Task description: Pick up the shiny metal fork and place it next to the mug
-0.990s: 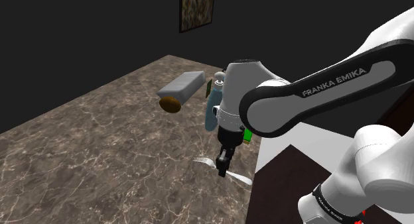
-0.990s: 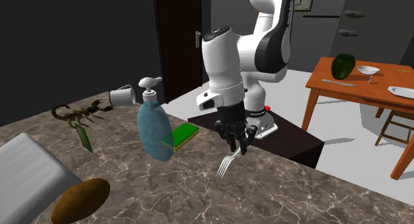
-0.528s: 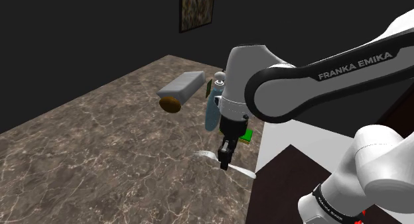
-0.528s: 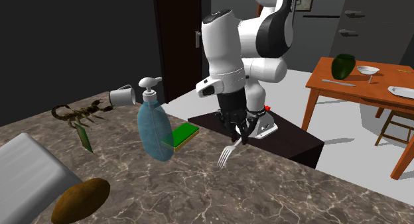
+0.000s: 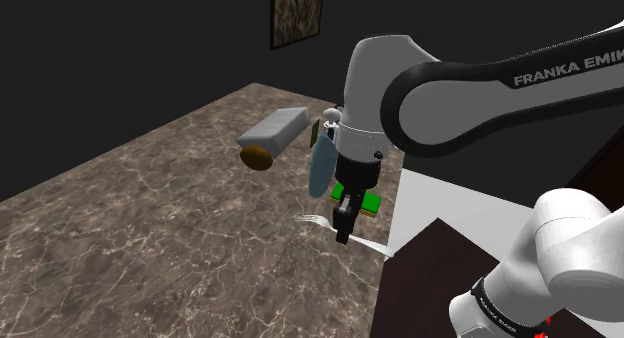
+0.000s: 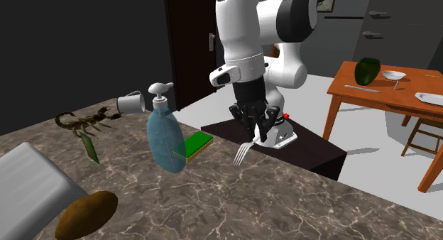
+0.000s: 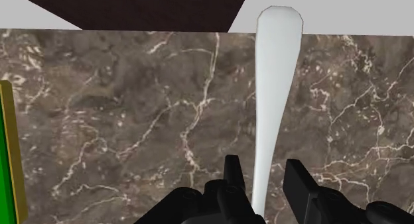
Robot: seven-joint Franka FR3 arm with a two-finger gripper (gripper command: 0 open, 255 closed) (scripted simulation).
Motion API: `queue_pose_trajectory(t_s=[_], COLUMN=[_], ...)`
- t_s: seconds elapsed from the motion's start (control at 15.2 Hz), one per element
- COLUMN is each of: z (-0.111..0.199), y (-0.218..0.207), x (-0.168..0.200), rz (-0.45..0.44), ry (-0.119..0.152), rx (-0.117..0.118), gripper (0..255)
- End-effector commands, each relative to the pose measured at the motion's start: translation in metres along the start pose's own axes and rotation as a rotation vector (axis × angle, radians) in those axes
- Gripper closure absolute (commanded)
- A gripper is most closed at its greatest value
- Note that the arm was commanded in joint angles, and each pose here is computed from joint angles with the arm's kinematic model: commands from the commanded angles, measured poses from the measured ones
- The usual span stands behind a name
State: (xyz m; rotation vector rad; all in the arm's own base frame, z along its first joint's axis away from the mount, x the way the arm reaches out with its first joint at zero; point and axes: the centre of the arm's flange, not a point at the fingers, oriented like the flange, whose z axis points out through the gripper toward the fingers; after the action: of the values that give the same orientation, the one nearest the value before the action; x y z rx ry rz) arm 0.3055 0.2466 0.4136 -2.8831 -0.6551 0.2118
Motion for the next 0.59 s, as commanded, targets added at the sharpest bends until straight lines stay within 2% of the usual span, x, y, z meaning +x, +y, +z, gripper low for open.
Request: queue_pose_trajectory(t_s=[0.0,0.53], z=[-0.010,-0.051], y=[-0.003,-0.011], x=[0.000,-0.004], rz=[0.000,0.000], ry=[0.000,0.000], rx=[0.000,0.000], gripper=[255,255])
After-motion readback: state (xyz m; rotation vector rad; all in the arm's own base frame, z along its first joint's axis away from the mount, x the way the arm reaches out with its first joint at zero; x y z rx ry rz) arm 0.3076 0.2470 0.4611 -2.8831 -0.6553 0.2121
